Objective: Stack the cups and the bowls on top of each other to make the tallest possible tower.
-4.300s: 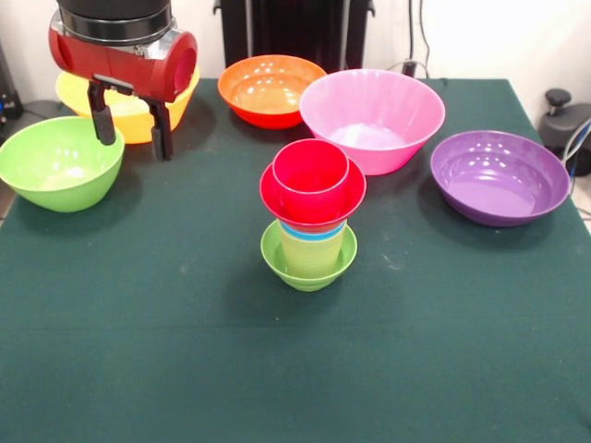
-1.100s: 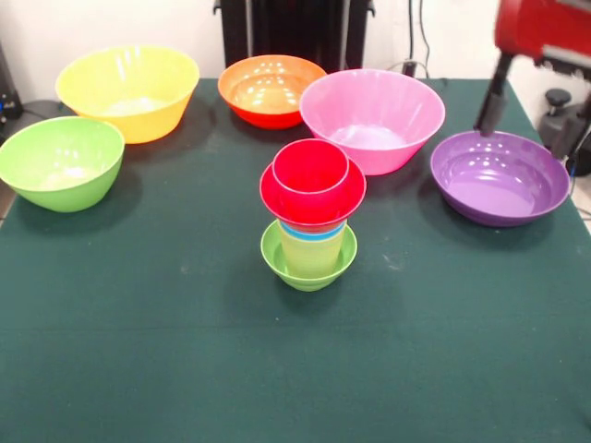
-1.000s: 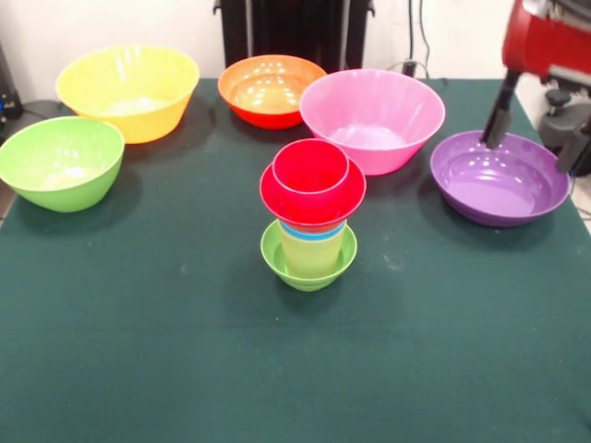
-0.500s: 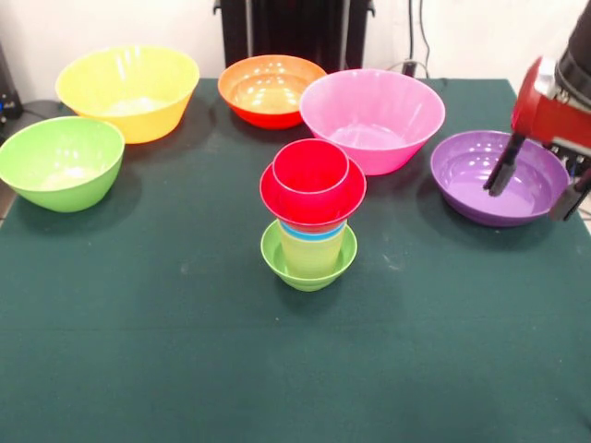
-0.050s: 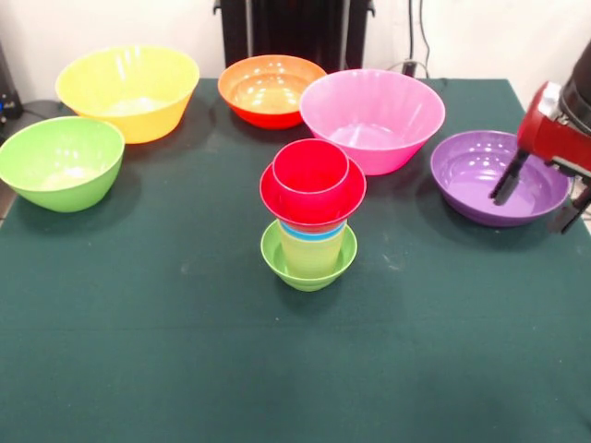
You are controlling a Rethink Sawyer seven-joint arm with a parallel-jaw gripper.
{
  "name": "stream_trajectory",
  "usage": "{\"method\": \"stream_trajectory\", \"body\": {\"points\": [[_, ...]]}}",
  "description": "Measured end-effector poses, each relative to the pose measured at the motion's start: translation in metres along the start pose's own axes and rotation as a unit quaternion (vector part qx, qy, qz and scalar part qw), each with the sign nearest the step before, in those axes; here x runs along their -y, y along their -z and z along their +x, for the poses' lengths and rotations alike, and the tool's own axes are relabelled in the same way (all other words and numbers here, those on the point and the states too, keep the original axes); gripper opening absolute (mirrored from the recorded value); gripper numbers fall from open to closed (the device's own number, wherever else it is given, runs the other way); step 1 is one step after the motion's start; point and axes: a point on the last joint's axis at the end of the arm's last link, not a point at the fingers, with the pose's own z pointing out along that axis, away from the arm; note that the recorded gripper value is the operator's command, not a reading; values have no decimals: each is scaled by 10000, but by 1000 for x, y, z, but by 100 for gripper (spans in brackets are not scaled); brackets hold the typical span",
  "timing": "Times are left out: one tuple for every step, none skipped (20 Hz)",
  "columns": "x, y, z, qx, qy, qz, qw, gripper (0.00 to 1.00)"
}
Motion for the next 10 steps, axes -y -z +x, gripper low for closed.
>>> {"method": "stream_trajectory", "body": {"points": [[-2,0,2,-14,-42,-14,10000,100],[-5,0,6,-31,-100,-34,9999,100],[-10,-1,11,-58,-192,-77,9998,100],[-18,-2,19,-91,-325,-148,9993,100],[-23,-3,24,-109,-411,-194,9989,100],[-26,-3,27,-120,-466,-223,9986,100],[-29,-4,29,-131,-521,-252,9982,100],[-37,-7,36,-153,-674,-331,9971,100],[-40,-8,38,-159,-727,-358,9966,100],[-47,-11,45,-192,-876,-416,9951,100]]}}
